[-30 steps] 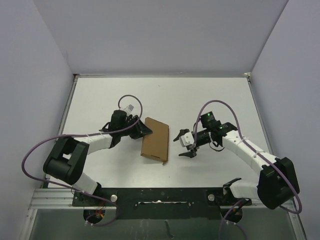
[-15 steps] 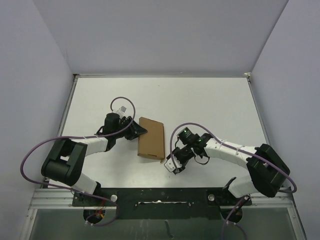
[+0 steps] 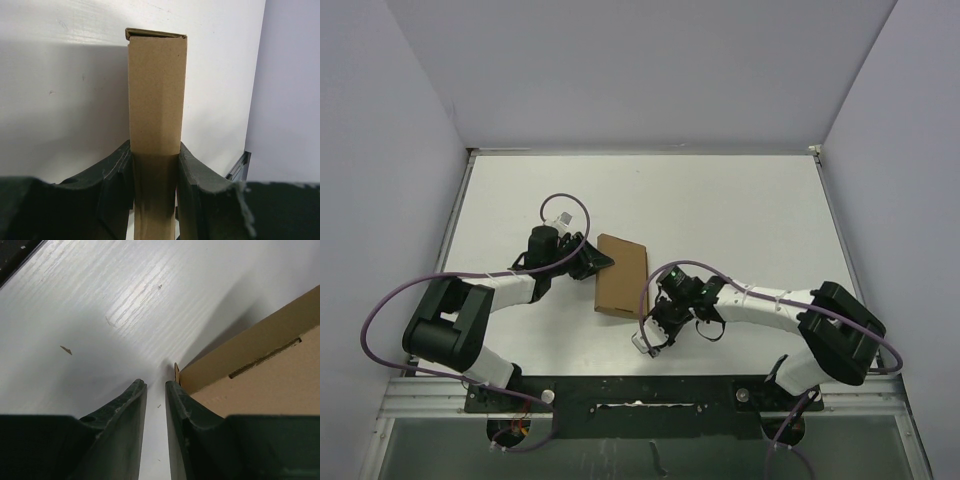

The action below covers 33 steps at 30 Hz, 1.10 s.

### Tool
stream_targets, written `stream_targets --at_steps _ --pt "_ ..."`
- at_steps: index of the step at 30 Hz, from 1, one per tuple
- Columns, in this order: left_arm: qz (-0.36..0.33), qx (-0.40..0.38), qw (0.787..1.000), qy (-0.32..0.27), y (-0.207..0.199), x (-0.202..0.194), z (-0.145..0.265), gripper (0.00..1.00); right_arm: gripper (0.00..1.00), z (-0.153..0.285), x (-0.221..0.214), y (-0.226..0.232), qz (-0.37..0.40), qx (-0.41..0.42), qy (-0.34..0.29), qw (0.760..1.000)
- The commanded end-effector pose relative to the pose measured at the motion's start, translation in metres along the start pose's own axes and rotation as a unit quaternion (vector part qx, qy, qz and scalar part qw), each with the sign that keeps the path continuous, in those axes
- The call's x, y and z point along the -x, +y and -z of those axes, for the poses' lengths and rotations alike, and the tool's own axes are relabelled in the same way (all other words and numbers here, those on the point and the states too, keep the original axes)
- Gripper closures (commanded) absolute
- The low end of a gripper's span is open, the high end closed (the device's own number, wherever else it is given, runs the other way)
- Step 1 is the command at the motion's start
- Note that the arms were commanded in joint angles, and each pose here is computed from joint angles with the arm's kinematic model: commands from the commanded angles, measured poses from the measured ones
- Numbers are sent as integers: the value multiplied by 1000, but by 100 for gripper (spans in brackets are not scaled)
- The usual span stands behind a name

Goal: Fold the paper box

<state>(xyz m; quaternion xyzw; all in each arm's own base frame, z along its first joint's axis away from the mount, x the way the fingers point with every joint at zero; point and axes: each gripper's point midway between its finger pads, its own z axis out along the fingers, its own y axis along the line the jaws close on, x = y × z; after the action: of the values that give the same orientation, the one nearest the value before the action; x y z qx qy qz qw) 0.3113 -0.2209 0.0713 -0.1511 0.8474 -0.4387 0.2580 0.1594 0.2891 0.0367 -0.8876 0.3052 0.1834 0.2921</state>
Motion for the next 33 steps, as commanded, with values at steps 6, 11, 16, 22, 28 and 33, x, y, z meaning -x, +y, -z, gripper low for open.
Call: stream_targets --at_steps 6,11,16,22,28,33 --pt "-21 -5 1000 -10 -1 7 -1 100 80 3 4 -31 15 -41 19 999" --pt "-22 -6 1000 -8 -2 7 -1 100 80 5 9 -37 13 -51 11 999" --pt "-21 -7 1000 -6 -1 6 -2 100 79 2 3 -41 9 -61 28 998" --pt "-20 -7 1000 -5 -1 6 -2 100 79 -5 -4 -36 11 -49 44 998" --pt "-19 -8 1000 -2 1 4 -2 100 86 -8 -5 -36 15 -46 51 998" --pt "-19 -12 1000 1 1 2 -4 100 90 -6 -9 -41 17 -57 65 996"
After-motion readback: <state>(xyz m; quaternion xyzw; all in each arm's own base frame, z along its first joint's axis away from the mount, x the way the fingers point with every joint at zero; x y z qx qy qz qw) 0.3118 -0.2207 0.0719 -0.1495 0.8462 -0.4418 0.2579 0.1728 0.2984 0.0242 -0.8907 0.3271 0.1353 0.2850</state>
